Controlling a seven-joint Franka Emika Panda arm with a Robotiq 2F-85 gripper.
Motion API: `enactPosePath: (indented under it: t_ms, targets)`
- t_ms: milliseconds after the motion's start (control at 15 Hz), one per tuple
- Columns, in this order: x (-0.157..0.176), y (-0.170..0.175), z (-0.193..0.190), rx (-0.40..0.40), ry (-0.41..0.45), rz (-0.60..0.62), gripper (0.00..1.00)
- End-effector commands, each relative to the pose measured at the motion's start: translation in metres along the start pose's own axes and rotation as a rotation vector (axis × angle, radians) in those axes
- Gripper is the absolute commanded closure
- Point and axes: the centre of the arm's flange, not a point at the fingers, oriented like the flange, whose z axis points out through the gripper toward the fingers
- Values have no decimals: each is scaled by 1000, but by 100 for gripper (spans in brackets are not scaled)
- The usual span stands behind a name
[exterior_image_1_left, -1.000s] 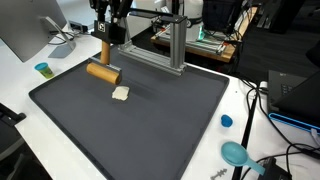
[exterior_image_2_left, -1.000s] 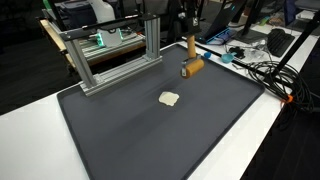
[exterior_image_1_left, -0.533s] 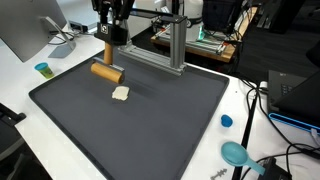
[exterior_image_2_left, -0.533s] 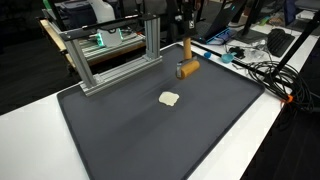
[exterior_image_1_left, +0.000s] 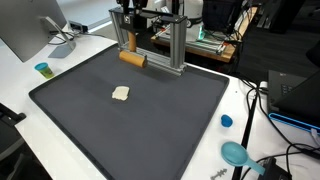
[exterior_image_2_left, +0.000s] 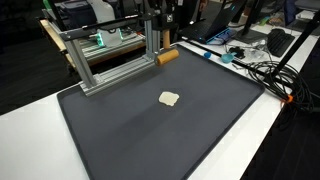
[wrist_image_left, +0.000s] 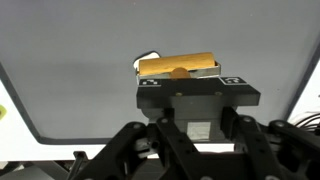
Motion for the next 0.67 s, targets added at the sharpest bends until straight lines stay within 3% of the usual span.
enactPosePath:
  t_ms: [0,67,467,600]
  targets:
    - [-6,0,2,16,-9,17,53]
    - [-10,0,4,23,-15,25,78]
    - [-43,12,-29,-51,-118,28,78]
    - [-50,13,-34,-42,-145,26,78]
